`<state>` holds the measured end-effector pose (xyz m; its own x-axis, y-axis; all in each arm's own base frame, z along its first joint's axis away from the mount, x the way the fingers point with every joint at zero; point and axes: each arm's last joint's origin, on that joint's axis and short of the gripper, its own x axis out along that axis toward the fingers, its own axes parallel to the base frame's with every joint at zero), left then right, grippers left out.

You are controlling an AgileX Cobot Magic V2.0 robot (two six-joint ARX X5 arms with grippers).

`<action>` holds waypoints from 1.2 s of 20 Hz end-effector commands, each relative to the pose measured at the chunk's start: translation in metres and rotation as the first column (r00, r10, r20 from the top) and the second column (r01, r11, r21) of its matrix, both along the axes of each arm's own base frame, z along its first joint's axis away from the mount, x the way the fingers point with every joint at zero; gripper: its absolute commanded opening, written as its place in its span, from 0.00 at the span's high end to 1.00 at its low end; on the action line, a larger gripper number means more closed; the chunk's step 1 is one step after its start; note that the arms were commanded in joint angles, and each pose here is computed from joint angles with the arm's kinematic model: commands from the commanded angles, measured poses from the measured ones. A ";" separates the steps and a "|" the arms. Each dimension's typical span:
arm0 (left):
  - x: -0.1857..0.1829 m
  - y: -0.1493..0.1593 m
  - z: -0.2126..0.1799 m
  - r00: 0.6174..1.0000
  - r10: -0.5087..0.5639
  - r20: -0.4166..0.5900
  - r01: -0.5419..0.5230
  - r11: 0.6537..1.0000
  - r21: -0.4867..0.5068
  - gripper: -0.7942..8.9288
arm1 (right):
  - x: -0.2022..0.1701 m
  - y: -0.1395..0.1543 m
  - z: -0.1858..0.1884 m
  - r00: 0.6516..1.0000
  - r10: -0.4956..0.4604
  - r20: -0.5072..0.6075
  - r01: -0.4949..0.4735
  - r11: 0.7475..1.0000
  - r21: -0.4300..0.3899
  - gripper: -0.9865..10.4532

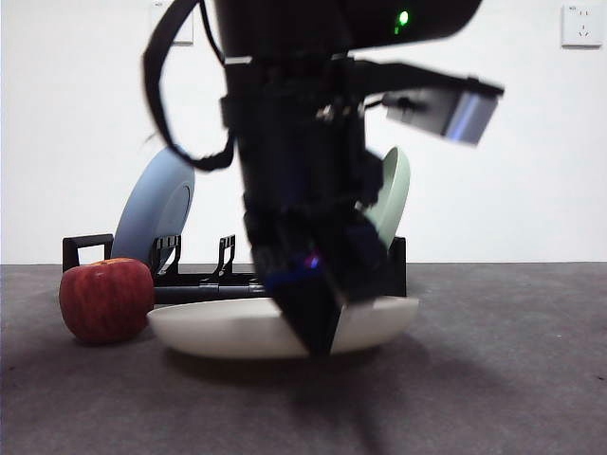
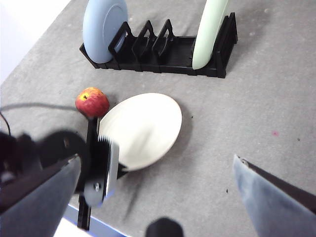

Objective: Take the yellow plate from the plate rack,put the plate on the table,take the apple from the table,put the apple in the plate

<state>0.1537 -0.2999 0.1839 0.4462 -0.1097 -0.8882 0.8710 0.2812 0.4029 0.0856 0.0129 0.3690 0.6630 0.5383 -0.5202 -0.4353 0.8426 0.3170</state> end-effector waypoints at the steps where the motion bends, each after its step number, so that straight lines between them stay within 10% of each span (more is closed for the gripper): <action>1: -0.009 0.000 -0.012 1.000 0.007 0.004 -0.007 1.000 -0.015 0.92 | 0.000 0.000 0.002 1.000 0.007 0.017 -0.007 1.000 -0.004 0.42; 18: -0.024 0.009 -0.005 0.990 0.063 -0.122 -0.079 0.988 -0.130 0.75 | -0.001 0.000 0.001 1.000 0.007 0.008 -0.007 1.000 -0.003 0.42; 24: -0.040 0.049 0.089 0.982 0.166 -0.085 -0.186 0.891 -0.413 0.75 | 0.001 0.000 0.001 1.000 0.008 0.010 -0.008 1.000 -0.002 0.42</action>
